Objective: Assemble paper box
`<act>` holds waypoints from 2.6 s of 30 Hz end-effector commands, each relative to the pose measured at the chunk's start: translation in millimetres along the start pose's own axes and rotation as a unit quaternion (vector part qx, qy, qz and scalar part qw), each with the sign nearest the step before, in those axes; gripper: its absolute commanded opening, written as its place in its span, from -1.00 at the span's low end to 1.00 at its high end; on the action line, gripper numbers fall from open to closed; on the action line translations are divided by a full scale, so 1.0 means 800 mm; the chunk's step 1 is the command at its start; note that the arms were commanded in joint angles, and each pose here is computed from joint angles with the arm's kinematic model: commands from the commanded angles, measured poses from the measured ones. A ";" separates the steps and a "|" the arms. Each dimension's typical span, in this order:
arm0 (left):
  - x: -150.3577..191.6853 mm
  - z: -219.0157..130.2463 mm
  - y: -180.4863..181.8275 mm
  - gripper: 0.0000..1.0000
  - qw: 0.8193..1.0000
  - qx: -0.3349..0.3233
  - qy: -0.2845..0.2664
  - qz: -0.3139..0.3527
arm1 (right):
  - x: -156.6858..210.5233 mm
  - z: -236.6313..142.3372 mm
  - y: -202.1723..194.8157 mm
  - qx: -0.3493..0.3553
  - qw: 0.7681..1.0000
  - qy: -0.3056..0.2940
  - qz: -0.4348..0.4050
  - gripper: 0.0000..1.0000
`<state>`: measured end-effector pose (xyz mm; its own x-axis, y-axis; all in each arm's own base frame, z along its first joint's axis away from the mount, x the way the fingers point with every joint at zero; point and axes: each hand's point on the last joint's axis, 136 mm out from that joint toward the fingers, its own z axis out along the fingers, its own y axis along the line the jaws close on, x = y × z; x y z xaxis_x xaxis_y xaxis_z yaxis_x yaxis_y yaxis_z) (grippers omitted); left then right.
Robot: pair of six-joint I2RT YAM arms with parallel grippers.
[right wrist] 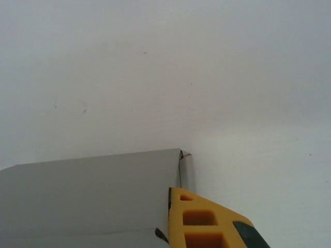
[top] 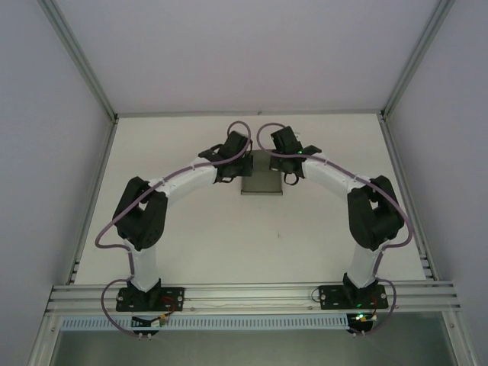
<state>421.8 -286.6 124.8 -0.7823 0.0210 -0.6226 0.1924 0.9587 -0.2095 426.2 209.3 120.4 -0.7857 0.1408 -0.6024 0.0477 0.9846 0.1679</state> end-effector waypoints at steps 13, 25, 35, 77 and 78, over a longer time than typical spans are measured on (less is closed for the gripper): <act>0.084 0.015 -0.006 -0.92 1.000 0.022 0.013 0.008 | 0.053 0.015 0.017 -0.060 0.995 -0.075 -0.033 -1.00; 0.069 -0.015 -0.012 -0.30 1.000 0.027 0.002 0.002 | 0.089 0.016 0.009 -0.040 0.994 -0.071 -0.077 -1.00; 0.041 -0.065 -0.008 0.28 1.000 0.019 -0.022 -0.001 | 0.113 0.020 -0.007 -0.017 0.995 -0.055 -0.082 -1.00; 0.119 0.012 0.058 0.41 0.970 0.050 0.112 -0.208 | 0.148 -0.023 0.012 -0.069 0.985 -0.086 -0.133 -0.41; 0.121 0.012 0.060 0.40 0.971 0.048 0.113 -0.207 | 0.151 -0.028 0.009 -0.073 0.985 -0.080 -0.134 -0.33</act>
<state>377.6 -252.8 66.1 -0.8918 -0.2916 -0.3459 -0.0774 0.8517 -0.5183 331.7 235.6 65.3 -0.6228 -0.0854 -0.7777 -0.2317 0.9696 0.0791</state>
